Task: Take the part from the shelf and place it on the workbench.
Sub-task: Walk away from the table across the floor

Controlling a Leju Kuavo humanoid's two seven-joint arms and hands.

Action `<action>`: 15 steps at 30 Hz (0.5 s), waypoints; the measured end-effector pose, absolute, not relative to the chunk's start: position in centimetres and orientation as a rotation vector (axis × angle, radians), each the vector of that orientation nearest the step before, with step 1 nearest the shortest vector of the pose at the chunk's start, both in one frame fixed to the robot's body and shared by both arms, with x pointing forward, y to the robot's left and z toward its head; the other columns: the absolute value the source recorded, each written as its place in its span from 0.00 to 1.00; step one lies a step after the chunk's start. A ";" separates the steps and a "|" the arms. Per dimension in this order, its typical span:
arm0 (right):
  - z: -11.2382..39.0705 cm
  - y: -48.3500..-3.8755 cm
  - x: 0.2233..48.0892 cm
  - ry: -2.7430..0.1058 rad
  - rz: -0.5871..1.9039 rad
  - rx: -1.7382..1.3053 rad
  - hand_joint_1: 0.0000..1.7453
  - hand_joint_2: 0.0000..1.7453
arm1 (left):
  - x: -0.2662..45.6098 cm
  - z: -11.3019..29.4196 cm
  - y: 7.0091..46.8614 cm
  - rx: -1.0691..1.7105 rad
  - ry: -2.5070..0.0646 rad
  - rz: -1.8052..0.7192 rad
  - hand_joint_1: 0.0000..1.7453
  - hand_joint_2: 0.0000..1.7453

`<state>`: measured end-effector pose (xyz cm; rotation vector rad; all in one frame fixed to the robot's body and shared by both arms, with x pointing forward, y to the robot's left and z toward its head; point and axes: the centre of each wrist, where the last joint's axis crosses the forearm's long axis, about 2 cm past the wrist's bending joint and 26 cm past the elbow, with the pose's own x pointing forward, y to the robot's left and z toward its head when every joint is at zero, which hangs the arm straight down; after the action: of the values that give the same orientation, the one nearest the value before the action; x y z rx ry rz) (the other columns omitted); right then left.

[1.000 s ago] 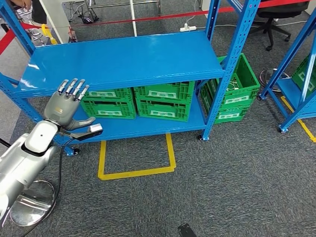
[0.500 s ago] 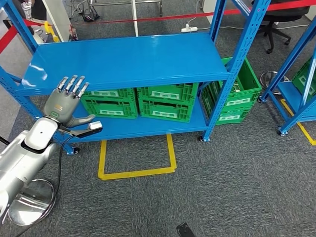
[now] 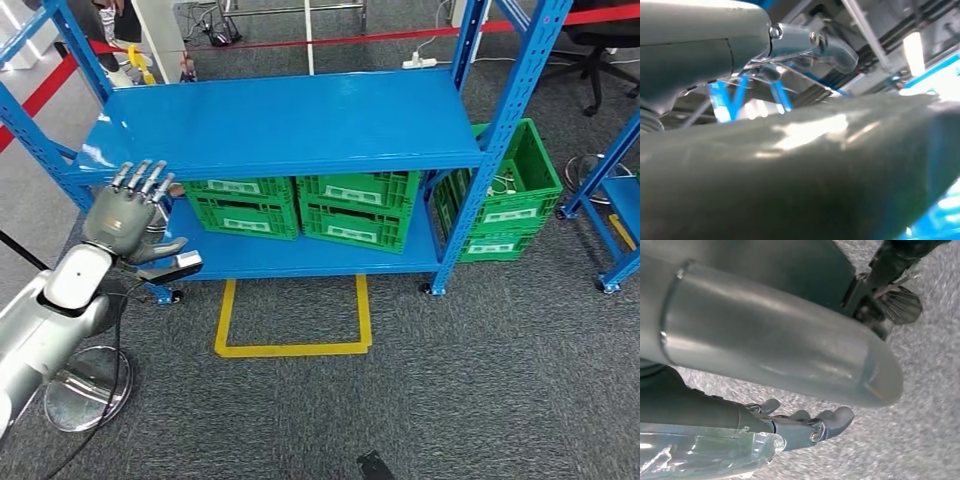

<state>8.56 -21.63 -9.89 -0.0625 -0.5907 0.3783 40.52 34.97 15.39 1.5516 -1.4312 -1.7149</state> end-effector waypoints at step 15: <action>-9.9 -21.7 8.6 -0.557 0.357 -0.038 0.00 0.50 | 40.7 15.5 34.3 1.548 -1.449 -1.709 0.00 1.00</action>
<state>8.58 -21.66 -9.90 -0.0385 -0.5567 0.3574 40.71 34.28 15.53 1.5475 -1.4488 -1.7094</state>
